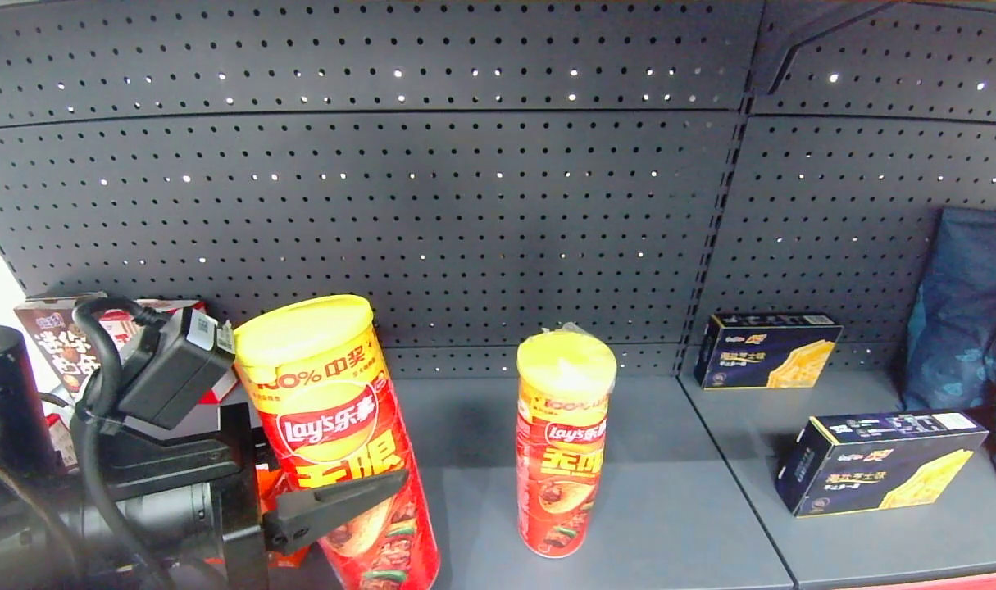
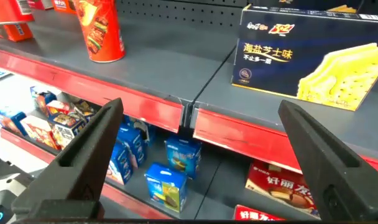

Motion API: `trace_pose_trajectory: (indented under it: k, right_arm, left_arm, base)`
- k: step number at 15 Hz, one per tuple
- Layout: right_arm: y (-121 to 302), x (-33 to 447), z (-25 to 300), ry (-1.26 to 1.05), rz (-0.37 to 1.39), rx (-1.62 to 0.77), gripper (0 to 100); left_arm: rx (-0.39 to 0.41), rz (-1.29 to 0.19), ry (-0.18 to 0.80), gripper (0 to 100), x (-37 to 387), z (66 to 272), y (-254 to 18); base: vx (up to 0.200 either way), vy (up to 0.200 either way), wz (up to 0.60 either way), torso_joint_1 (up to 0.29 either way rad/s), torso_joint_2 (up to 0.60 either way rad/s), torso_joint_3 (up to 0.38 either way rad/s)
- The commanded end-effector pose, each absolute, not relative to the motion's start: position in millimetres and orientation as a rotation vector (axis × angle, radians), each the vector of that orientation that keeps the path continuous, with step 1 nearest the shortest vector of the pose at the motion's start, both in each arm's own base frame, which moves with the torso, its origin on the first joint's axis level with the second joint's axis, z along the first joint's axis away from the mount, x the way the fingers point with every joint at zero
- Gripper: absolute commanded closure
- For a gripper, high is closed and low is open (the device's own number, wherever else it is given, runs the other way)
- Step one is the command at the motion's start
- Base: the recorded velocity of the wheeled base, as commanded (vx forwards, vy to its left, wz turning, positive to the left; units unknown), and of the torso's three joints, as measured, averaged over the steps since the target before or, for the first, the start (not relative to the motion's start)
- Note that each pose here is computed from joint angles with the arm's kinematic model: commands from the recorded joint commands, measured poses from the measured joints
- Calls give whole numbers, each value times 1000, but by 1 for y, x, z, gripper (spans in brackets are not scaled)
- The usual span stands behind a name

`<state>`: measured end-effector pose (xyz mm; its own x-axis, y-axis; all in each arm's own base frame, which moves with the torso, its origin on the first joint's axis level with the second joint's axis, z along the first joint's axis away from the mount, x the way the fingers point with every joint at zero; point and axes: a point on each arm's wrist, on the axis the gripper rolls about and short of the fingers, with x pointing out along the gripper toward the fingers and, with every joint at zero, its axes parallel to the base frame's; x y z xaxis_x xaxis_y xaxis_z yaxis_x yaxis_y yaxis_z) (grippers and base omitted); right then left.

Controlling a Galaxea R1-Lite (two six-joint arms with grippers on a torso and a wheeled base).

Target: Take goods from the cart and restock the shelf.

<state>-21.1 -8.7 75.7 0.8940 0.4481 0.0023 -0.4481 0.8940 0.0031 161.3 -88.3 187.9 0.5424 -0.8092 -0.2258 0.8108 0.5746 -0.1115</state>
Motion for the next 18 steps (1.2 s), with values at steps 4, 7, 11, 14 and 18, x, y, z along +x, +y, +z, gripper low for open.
trace_pose_trajectory:
  k: [4,7,11,14,18]
  right_arm:
    - [-5,-20,76,23,328,-1,0]
    - [-3,-16,78,86,283,-6,0]
    - [-6,-22,76,-3,347,3,0]
    - [-6,-22,76,-3,347,3,0]
    - [-6,-22,76,-3,347,3,0]
  left_arm:
    - [7,-968,259,100,167,191,-91]
    - [6,-968,263,100,167,190,-91]
    - [3,-981,282,100,177,186,-97]
    - [5,-1002,206,100,194,191,-105]
    - [15,-1005,137,100,216,209,-116]
  base:
    - [0,0,0,0,0,0]
    - [0,0,0,0,0,0]
    - [0,0,0,0,0,0]
    - [0,0,0,0,0,0]
    - [0,0,0,0,0,0]
